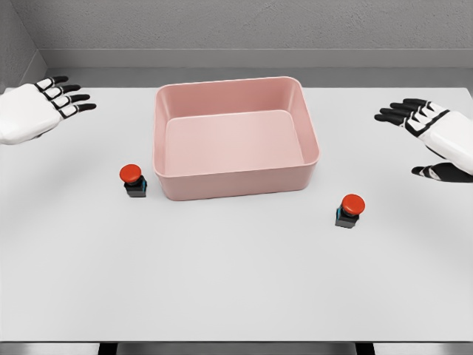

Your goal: Put the industrial switch in the basket with both arms

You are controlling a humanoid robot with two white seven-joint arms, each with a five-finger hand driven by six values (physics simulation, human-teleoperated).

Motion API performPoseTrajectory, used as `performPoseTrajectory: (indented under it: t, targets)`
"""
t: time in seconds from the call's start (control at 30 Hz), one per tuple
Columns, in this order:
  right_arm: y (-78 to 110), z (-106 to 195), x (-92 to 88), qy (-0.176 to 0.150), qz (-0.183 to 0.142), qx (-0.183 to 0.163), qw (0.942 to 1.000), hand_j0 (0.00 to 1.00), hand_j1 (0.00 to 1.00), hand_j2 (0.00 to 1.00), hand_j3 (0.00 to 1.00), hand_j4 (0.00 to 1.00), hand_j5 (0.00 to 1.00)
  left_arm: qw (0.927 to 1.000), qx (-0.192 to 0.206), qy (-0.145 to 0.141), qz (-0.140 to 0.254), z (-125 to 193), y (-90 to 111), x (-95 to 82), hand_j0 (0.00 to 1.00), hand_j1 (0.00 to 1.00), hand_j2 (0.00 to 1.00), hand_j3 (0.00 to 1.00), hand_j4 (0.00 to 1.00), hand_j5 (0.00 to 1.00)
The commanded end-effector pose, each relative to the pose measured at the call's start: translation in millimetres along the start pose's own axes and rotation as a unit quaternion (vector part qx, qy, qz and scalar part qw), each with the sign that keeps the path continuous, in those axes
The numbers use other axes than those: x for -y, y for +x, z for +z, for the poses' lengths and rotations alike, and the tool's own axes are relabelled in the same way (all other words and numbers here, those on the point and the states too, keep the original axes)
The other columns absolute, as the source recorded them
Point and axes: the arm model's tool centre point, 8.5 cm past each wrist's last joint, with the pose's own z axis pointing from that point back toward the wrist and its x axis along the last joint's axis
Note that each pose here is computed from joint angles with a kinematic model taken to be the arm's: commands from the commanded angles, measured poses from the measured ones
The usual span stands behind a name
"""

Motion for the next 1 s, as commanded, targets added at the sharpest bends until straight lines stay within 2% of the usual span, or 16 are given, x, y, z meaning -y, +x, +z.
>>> performPoseTrajectory:
  t: [0.0,0.17,0.2,0.23,0.3,0.33,0.37,0.43,0.53,0.6,0.67,0.7,0.77,0.83,0.97]
  targets:
    - [0.2,0.1,0.0,0.000,-0.002,0.001,1.0000,1.00,1.00,1.00,1.00,1.00,1.00,1.0000,-0.001,-0.001,0.002,0.5,-0.6,0.0,1.00,1.00,1.00,1.00,1.00,1.00]
    - [-0.1,0.0,2.7,-0.002,-0.003,0.003,1.0000,1.00,1.00,1.00,1.00,1.00,1.00,1.0000,0.007,0.000,0.007,-1.0,5.1,0.9,1.00,1.00,1.00,1.00,1.00,1.00]
    - [0.2,0.1,1.0,0.000,-0.004,0.004,1.0000,1.00,1.00,1.00,1.00,1.00,1.00,0.9999,0.011,-0.001,0.008,-2.4,8.7,2.0,1.00,1.00,1.00,1.00,1.00,1.00]
    - [3.4,-0.6,-8.6,0.012,-0.013,0.007,0.9998,1.00,1.00,1.00,1.00,1.00,1.00,0.9998,0.018,0.004,0.006,-4.5,13.1,-0.5,1.00,1.00,1.00,1.00,1.00,1.00]
    - [3.9,0.1,-20.2,0.071,-0.012,0.007,0.9974,1.00,1.00,1.00,1.00,1.00,1.00,0.9990,0.042,0.010,0.013,-11.0,35.0,1.4,1.00,1.00,1.00,1.00,1.00,1.00]
    - [4.1,0.2,-22.8,0.084,-0.013,0.007,0.9964,1.00,1.00,1.00,1.00,1.00,1.00,0.9985,0.051,0.012,0.013,-11.9,42.7,1.3,1.00,1.00,1.00,1.00,1.00,1.00]
    - [4.4,1.3,-28.6,0.117,-0.013,0.008,0.9931,1.00,1.00,1.00,1.00,1.00,1.00,0.9983,0.055,0.011,0.012,-11.9,46.0,1.5,1.00,1.00,1.00,1.00,1.00,1.00]
    - [6.4,2.7,-38.4,0.154,-0.016,0.012,0.9879,1.00,1.00,1.00,1.00,1.00,1.00,0.9977,0.067,0.006,0.011,-13.7,54.4,0.2,1.00,1.00,1.00,1.00,1.00,1.00]
    - [10.1,-2.5,-46.6,0.209,-0.014,0.024,0.9776,1.00,1.00,1.00,1.00,1.00,1.00,0.9969,0.079,0.001,0.010,-14.8,61.2,1.8,1.00,1.00,1.00,1.00,1.00,1.00]
    - [19.2,-17.2,-54.9,0.250,-0.009,0.050,0.9669,1.00,1.00,1.00,1.00,1.00,1.00,0.9958,0.091,0.001,0.006,-15.9,68.2,-0.5,1.00,1.00,1.00,1.00,1.00,1.00]
    - [25.9,-26.7,-61.5,0.262,-0.011,0.064,0.9628,1.00,1.00,1.00,1.00,1.00,1.00,0.9957,0.092,0.000,0.004,-14.3,67.5,-1.3,1.00,1.00,1.00,1.00,1.00,1.00]
    - [26.7,-26.4,-64.6,0.278,-0.011,0.065,0.9583,1.00,1.00,1.00,1.00,1.00,1.00,0.9955,0.095,-0.002,0.003,-14.5,68.9,-0.2,1.00,1.00,1.00,1.00,1.00,1.00]
    - [26.9,-26.1,-65.5,0.281,-0.011,0.066,0.9575,1.00,1.00,1.00,1.00,1.00,1.00,0.9955,0.094,-0.017,0.001,-13.5,67.0,1.3,1.00,1.00,1.00,1.00,1.00,1.00]
    - [31.0,-38.1,-61.4,0.287,-0.001,0.078,0.9548,1.00,1.00,1.00,1.00,1.00,1.00,0.9950,0.094,-0.033,0.001,-12.1,66.6,3.8,1.00,1.00,1.00,1.00,1.00,1.00]
    - [31.5,-41.9,-58.0,0.288,0.005,0.082,0.9540,1.00,1.00,1.00,1.00,1.00,1.00,0.9948,0.093,-0.041,0.005,-12.4,64.4,3.0,1.00,1.00,1.00,1.00,1.00,1.00]
